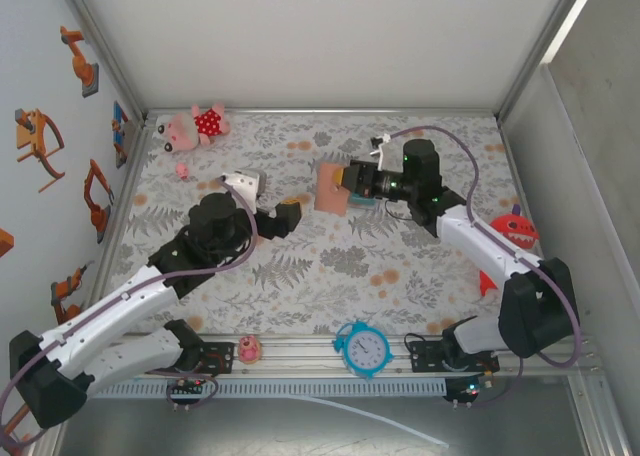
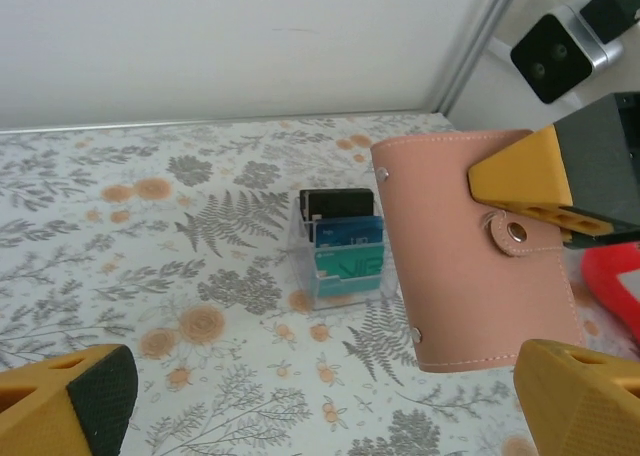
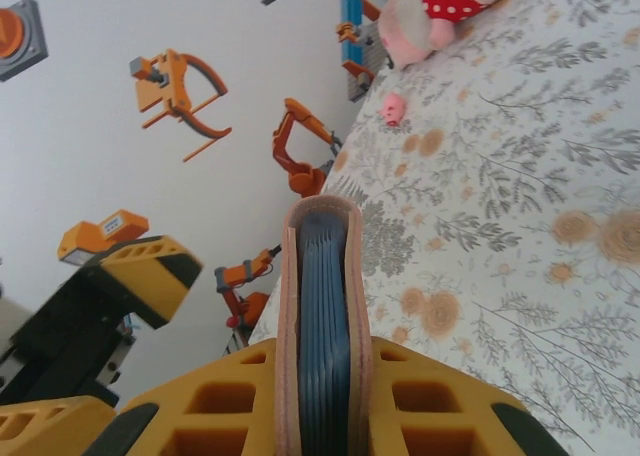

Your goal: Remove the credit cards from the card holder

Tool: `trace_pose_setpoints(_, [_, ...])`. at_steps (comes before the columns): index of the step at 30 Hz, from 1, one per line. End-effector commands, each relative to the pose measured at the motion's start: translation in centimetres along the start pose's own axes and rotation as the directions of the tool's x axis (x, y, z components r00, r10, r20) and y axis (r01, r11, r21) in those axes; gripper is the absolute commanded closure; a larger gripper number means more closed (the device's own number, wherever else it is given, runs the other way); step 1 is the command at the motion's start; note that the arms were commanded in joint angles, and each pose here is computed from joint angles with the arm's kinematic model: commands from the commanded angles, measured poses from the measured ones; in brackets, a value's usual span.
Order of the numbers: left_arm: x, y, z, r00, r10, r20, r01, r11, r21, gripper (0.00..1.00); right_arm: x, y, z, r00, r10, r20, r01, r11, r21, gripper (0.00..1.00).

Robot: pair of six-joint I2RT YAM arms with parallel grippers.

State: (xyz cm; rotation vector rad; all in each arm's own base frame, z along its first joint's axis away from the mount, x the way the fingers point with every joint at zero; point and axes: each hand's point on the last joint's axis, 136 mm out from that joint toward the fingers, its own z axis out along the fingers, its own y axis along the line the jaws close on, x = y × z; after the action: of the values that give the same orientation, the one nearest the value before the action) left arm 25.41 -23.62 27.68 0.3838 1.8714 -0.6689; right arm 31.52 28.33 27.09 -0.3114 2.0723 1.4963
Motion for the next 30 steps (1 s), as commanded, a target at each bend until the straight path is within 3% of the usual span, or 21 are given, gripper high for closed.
trace_pose_setpoints(1, [1.2, -2.1, -0.3, 0.996, -0.054, -0.07, 0.065, 0.982, 0.175, 0.02, 0.1, 2.8, 0.5, 0.994, -0.097, -0.056, 0.093, 0.993, -0.07, 1.0])
trace_pose_setpoints(5, [0.6, -3.5, 0.2, 0.993, -0.086, -0.084, 0.107, 0.948, 0.299, 0.0, 0.2, 4.6, 1.1, 0.987, -0.138, -0.078, 0.128, 0.984, -0.128, 1.0])
trace_pose_setpoints(11, [0.5, -4.6, 1.1, 0.989, -0.097, -0.115, 0.136, 0.901, 0.413, 0.05, 0.3, 6.7, 1.4, 0.977, -0.193, -0.095, 0.174, 0.968, -0.182, 1.0])
trace_pose_setpoints(21, [1.7, -5.5, 0.6, 0.977, -0.122, -0.177, 0.198, 0.828, 0.525, 0.22, -0.1, 9.1, 1.7, 0.964, -0.248, -0.099, 0.217, 0.944, -0.251, 1.0])
trace_pose_setpoints(27, [1.8, -5.7, -0.2, 0.98, -0.124, -0.159, 0.192, 0.81, 0.555, 0.39, 0.1, 9.6, 2.0, 0.963, -0.249, -0.105, 0.214, 0.94, -0.267, 1.0])
trace_pose_setpoints(30, [1.5, -5.8, -0.3, 0.979, -0.138, -0.147, 0.198, 0.798, 0.568, 0.39, 0.4, 9.9, 2.1, 0.962, -0.251, -0.109, 0.213, 0.938, -0.275, 1.0])
